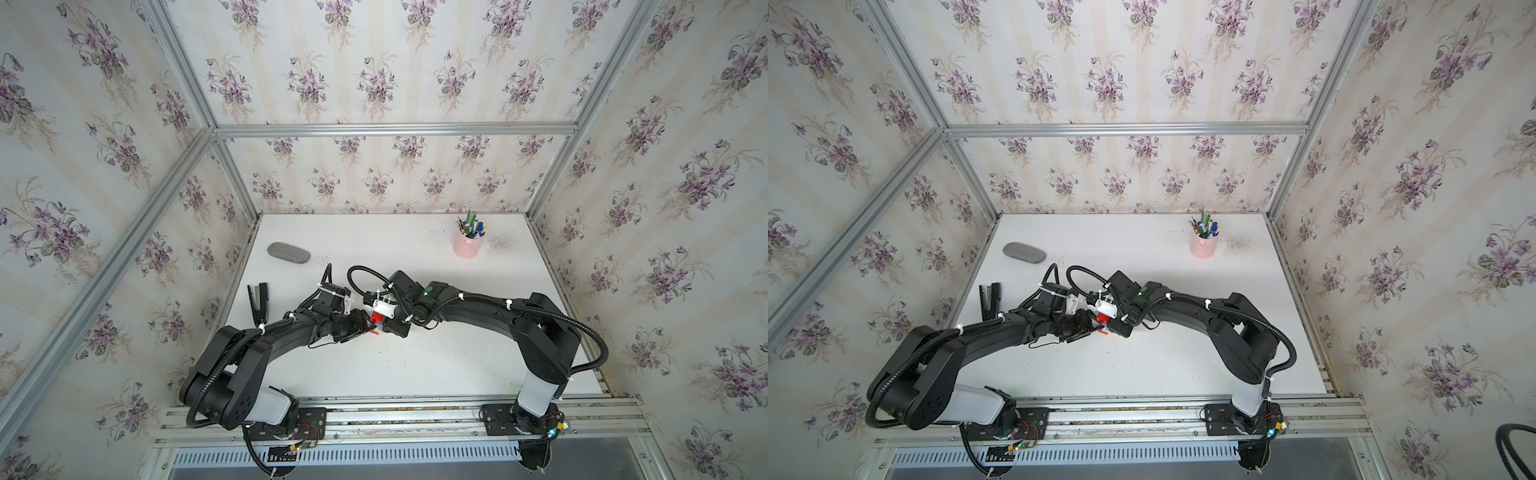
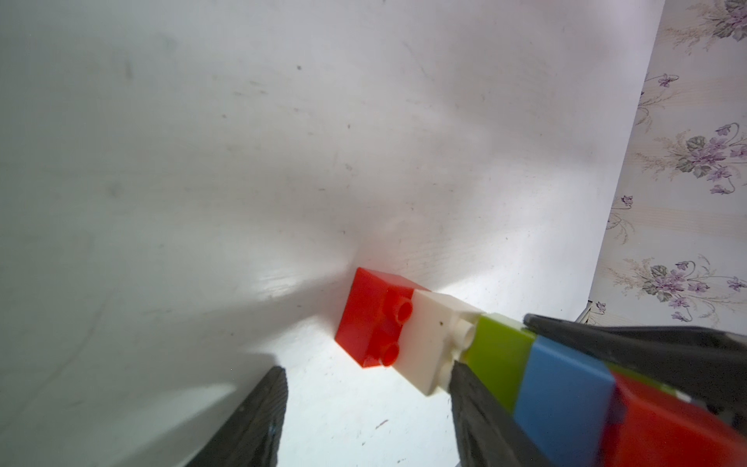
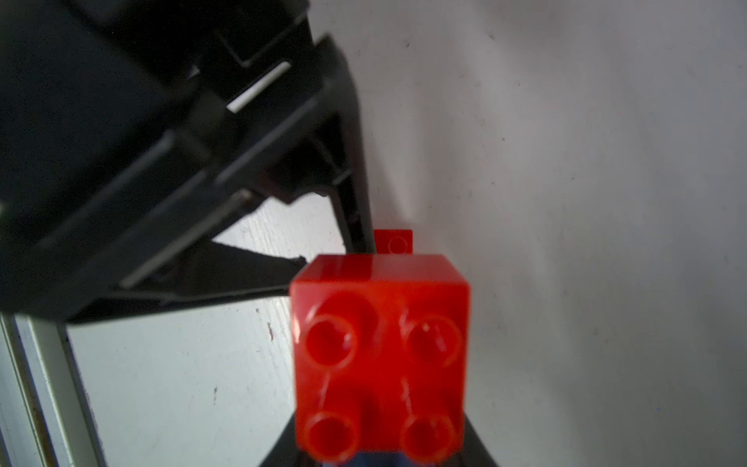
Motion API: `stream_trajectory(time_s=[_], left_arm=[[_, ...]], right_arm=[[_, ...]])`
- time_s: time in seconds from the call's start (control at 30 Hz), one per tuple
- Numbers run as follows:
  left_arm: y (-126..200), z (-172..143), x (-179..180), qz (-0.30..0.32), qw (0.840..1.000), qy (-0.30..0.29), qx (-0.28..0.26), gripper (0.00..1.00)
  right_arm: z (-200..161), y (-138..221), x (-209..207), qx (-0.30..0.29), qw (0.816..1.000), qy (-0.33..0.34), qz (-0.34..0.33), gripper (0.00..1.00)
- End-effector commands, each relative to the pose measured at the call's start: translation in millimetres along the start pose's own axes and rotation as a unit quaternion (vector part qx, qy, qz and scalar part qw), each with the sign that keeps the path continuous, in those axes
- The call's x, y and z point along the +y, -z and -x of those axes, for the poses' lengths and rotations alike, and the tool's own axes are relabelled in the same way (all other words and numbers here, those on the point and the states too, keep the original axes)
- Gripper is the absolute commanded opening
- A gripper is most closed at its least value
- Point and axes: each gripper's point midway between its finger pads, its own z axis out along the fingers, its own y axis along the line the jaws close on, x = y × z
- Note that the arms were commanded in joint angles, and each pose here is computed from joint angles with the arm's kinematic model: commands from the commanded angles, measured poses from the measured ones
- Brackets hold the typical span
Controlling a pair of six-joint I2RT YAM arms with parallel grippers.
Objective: Assemble the letter y with lego
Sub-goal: Assemble the lego brick with the lego brick.
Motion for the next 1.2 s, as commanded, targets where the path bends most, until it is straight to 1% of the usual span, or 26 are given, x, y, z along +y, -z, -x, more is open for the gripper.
stream_trajectory(time_s=[0.0,0.3,0.47,0.6,0.73,1.17], left_arm=[[1,-25,42,0.088,0.995,0.035,0.034,0.64],[-1,-27,44,0.076,0.996,0.044,0.034,0.61],[-2,-28,45,0.075,0.996,0.045,0.036,0.59],[-3,-29,45,0.073,0.996,0.046,0.037,0.58],[-4,-30,46,0.070,0.996,0.047,0.040,0.57],[-1,-29,45,0.064,0.996,0.053,0.033,0.58]], right_arm=[[-14,-4,-7,0.033,0.999,-0.002,-0.019,0.22],[-15,-5,-10,0.042,0.999,-0.004,-0.025,0.21],[-20,-10,-9,0.063,0.998,-0.001,-0.029,0.20],[-17,-9,-10,0.061,0.998,-0.001,-0.032,0.20],[-17,-10,-13,0.072,0.997,-0.005,-0.038,0.19],[1,-3,-17,0.045,0.998,-0.014,-0.045,0.19]])
